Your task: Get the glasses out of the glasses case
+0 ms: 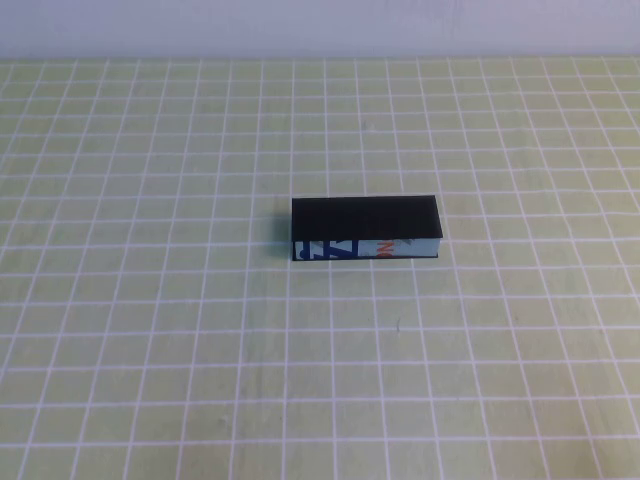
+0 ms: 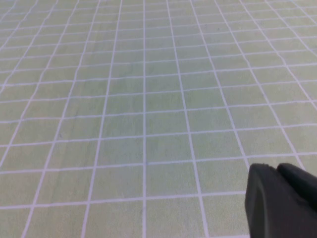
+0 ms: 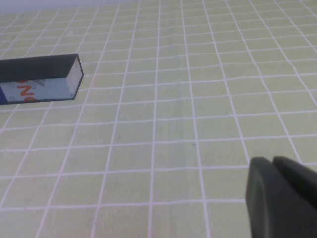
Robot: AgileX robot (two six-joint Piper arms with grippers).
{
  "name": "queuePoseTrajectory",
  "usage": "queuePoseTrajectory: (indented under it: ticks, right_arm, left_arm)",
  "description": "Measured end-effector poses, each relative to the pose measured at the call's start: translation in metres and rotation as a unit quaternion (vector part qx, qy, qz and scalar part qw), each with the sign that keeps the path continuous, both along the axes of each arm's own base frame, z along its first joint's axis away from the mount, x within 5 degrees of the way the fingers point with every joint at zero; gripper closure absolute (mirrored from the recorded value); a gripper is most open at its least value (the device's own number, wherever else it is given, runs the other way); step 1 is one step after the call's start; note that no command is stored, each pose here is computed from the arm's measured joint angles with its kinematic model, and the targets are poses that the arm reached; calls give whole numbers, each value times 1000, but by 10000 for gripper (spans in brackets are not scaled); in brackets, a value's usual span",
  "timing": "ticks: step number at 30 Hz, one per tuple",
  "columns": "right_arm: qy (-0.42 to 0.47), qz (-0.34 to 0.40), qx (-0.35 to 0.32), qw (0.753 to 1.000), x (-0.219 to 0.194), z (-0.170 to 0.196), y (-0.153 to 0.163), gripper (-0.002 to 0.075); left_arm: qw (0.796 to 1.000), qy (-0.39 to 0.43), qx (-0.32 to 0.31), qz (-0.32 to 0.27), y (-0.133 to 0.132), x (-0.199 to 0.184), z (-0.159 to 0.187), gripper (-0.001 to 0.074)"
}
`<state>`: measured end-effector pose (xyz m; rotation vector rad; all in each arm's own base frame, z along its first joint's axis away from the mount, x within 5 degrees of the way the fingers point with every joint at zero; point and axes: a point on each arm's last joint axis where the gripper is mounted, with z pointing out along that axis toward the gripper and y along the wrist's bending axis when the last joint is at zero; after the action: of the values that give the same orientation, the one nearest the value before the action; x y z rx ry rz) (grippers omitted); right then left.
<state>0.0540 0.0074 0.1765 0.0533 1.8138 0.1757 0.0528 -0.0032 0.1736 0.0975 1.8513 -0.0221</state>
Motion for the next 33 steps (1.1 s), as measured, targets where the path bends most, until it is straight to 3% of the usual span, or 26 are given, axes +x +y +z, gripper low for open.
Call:
queuePoseTrajectory:
  ticks: [27,33]
  right_arm:
    - [0,0,0,1000,0,0,0,743]
    - [0,0,0,1000,0,0,0,743]
  left_arm:
    - [1000,-9,3,0,0,0,2,737]
    - [999,-22,-23,-2,-1,1,4,737]
